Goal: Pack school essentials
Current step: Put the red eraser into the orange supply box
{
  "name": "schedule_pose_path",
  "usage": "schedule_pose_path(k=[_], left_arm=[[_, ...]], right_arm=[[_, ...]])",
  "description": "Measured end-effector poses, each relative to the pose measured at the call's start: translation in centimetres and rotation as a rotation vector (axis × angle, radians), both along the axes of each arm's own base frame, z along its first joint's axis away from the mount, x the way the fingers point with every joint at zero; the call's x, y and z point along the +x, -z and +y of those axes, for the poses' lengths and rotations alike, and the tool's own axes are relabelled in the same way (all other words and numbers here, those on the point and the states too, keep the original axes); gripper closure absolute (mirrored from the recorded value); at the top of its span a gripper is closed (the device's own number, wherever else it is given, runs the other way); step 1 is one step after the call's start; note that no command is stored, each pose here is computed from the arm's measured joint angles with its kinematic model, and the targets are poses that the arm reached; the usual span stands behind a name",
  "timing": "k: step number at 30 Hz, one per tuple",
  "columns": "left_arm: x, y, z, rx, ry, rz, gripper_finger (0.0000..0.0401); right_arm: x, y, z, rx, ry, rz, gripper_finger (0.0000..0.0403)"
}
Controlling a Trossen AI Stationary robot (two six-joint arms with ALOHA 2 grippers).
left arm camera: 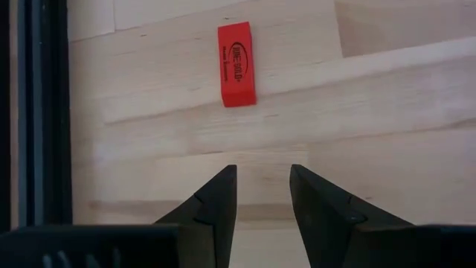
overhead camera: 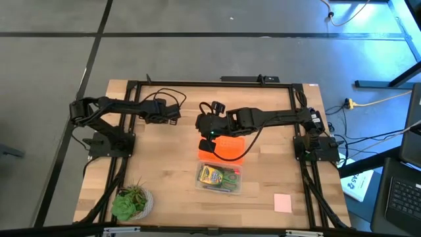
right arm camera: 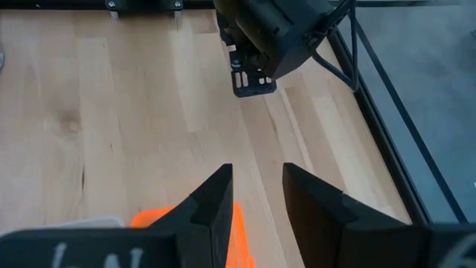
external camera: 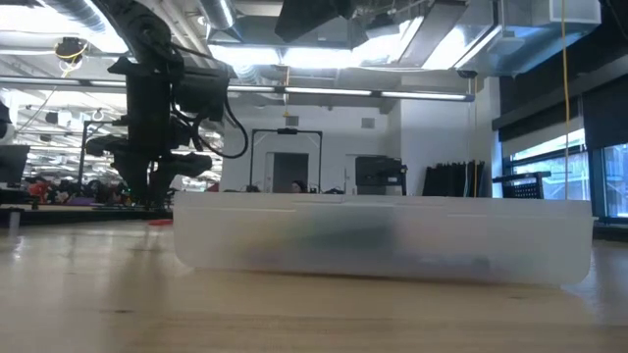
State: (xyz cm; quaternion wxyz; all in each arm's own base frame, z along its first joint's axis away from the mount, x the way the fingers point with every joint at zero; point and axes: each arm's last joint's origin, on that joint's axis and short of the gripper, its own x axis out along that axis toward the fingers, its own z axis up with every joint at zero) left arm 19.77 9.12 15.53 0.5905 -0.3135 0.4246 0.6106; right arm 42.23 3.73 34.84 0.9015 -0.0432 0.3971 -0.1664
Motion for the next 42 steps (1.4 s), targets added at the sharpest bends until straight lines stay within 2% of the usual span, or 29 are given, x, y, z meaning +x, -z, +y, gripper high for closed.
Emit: schedule_pose_path(k=[12, 16, 23, 29, 35, 42], left_arm=[[0.2, 0.1, -0.3, 0.005, -0.014, -0.021, 0.0272], [0.0, 0.2, 0.0, 0.008, -0.031, -0.02, 0.024], [-0.8, 1.6, 0.8, 0.029, -0.038, -0.038, 0.0161], [-1.1, 2.6, 1.6, 0.105, -0.037, -0.094, 0.0117], [-1.3, 2.8, 2.5, 0.172, -0.025, -0.099, 0.011], [-1.8, 3.2, 3.3, 0.17, -0.024, -0.096, 0.011]], right_arm=[[0.0, 0.0, 0.0, 0.0, 0.0, 0.0, 0.0283], [0.0, 0.0, 0.0, 0.0, 0.0, 0.0, 0.0283], [0.0, 0.0, 0.0, 0.0, 0.0, 0.0, 0.0283], [0.0, 0.0, 0.0, 0.0, 0.0, 0.0, 0.0283], [0.0, 0.0, 0.0, 0.0, 0.0, 0.0, 0.0283], [0.0, 0.0, 0.0, 0.0, 0.0, 0.0, 0.0283]])
